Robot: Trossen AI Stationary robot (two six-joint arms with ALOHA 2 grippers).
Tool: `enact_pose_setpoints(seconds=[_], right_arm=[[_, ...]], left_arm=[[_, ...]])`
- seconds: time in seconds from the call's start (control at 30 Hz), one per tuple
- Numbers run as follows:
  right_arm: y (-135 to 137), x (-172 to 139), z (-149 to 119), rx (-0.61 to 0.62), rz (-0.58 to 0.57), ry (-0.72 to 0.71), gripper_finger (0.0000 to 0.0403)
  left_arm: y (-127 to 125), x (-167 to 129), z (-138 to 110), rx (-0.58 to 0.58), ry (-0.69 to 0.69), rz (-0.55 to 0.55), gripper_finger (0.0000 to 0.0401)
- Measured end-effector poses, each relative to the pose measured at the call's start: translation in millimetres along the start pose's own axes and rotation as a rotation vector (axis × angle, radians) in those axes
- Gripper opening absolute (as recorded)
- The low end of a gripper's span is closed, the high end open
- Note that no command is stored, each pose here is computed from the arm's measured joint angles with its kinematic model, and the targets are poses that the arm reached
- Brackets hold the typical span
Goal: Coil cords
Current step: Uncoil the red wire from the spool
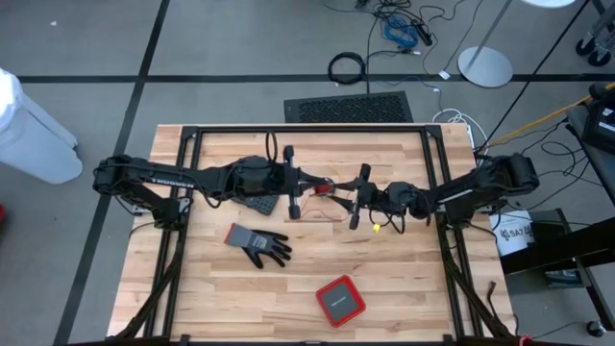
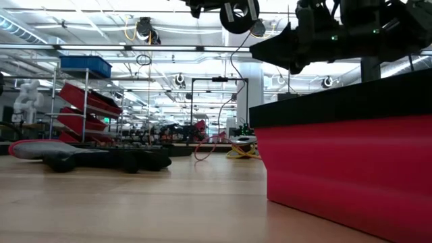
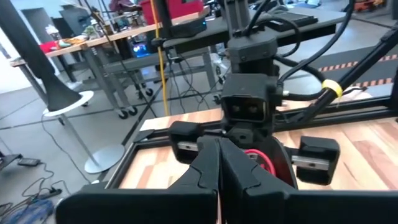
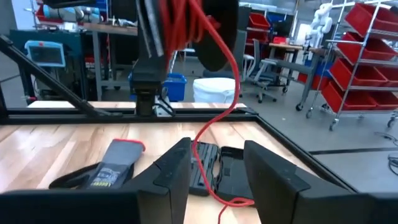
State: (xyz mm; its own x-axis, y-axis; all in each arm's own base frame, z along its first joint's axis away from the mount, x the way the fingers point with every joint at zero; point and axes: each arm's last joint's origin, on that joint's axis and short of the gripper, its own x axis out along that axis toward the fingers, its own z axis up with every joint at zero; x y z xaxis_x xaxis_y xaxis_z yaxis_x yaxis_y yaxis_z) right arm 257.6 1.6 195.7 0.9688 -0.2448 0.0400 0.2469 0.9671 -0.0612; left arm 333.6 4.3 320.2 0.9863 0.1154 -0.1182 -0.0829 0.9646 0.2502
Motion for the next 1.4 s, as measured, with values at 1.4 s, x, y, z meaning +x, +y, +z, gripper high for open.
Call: enact_pose_setpoints(seconds=[1.4], right_arm=[[7, 18, 8, -0.001, -0.107, -0.008, 0.0]], left_arm=[[4, -5, -27, 0.191, 0.359, 0.284, 0.0]])
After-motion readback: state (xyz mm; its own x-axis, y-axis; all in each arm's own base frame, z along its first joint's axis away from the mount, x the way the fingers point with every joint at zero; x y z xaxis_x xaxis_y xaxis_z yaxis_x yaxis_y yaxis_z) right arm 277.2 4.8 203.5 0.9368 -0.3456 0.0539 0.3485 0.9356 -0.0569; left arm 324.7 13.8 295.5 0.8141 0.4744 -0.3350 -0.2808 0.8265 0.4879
